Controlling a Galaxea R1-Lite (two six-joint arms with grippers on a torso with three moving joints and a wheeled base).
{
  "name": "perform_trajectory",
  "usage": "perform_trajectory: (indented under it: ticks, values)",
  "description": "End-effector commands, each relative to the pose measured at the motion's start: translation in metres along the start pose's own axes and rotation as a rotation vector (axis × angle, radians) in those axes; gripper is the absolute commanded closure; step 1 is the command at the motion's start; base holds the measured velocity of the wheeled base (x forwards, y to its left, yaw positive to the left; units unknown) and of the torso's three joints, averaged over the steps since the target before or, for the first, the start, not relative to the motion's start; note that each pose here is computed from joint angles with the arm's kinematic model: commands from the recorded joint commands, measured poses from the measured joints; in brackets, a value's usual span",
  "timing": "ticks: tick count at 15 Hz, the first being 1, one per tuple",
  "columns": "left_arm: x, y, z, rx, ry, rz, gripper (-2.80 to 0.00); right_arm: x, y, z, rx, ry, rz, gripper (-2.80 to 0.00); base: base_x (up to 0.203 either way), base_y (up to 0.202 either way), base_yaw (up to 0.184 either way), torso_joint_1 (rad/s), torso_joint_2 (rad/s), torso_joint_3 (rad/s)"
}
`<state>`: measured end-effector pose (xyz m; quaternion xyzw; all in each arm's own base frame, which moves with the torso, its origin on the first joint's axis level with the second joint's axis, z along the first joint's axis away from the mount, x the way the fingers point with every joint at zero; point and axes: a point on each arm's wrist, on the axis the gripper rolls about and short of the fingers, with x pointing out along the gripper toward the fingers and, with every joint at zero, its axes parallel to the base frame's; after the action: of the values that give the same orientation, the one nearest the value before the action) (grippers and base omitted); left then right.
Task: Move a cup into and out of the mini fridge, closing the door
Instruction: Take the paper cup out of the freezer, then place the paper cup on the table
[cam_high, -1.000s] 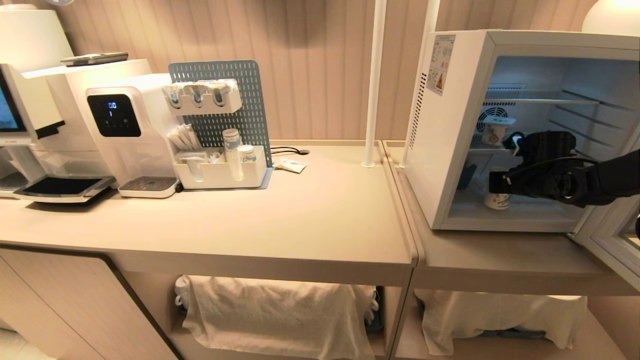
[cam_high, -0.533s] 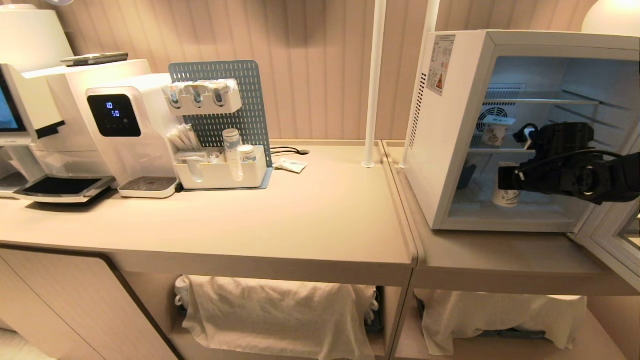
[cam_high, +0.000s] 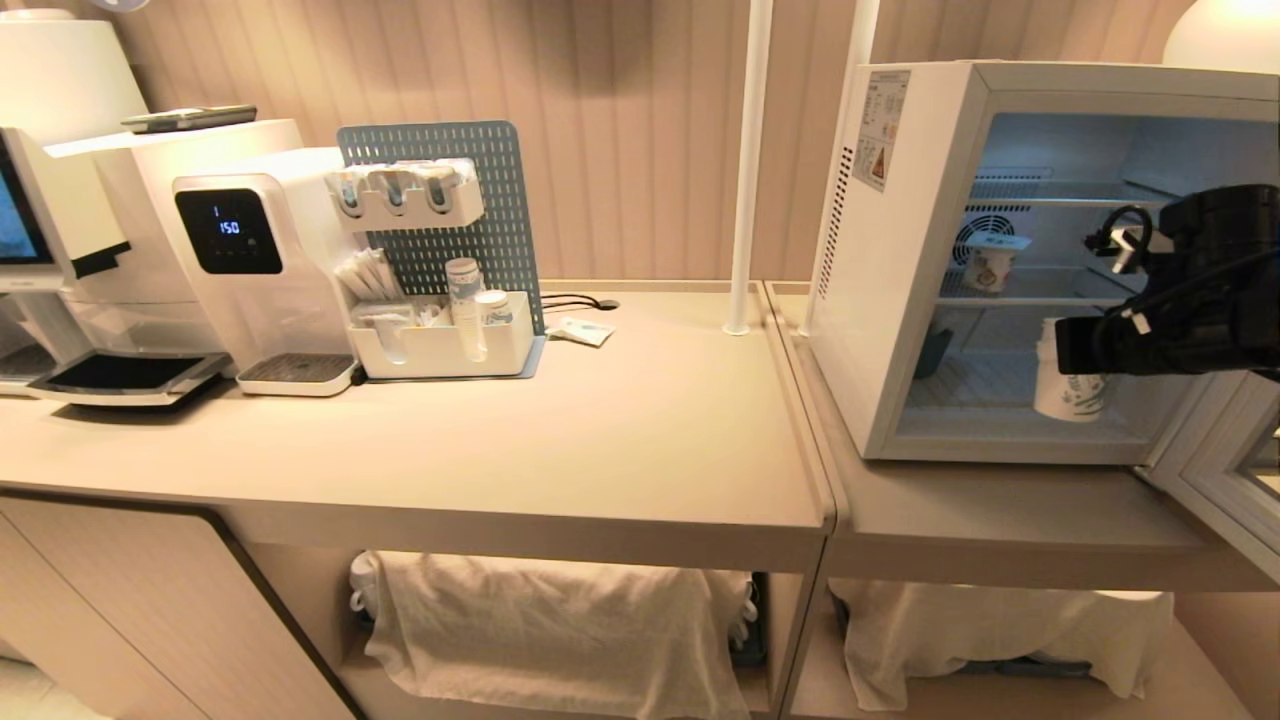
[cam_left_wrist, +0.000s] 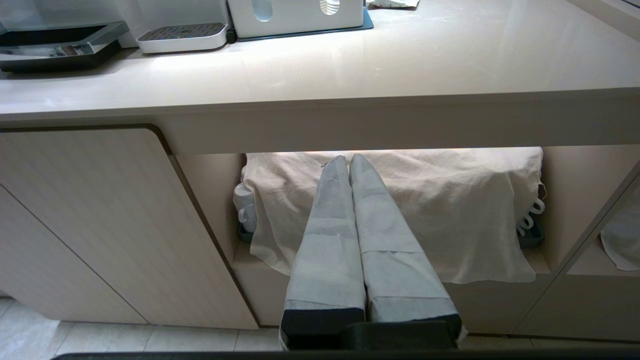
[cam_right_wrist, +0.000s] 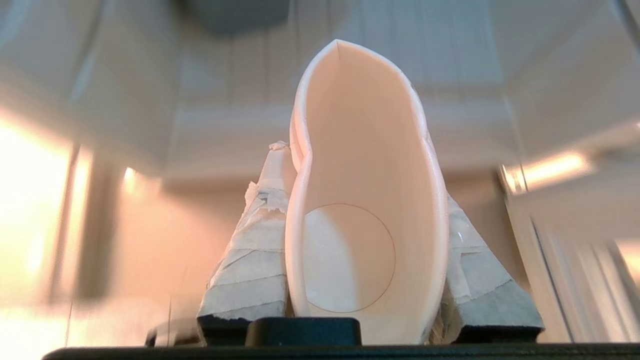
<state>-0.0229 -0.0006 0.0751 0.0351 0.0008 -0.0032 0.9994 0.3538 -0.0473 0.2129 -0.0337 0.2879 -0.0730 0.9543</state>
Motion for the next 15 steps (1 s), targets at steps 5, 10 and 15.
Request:
perform_trajectory:
  ticks: [5, 10, 15]
  values:
    - [0.000, 0.000, 0.000, 0.000, 0.001, 0.000, 0.00, -0.114, 0.001, -0.023, -0.062, -0.017, 0.015, 0.00, 0.000, 0.000, 0.000, 0.000, 0.00, 0.000]
    - [0.000, 0.000, 0.000, 0.000, 0.001, 0.001, 0.00, -0.182, 0.017, -0.087, -0.123, -0.049, 0.098, 0.00, 0.000, 0.000, 0.000, 0.000, 0.00, 0.000]
    - [0.000, 0.000, 0.000, 0.000, 0.001, 0.001, 0.00, -0.234, 0.016, -0.177, -0.151, -0.147, 0.173, 0.00, 0.000, 0.000, 0.000, 0.000, 0.00, 0.000]
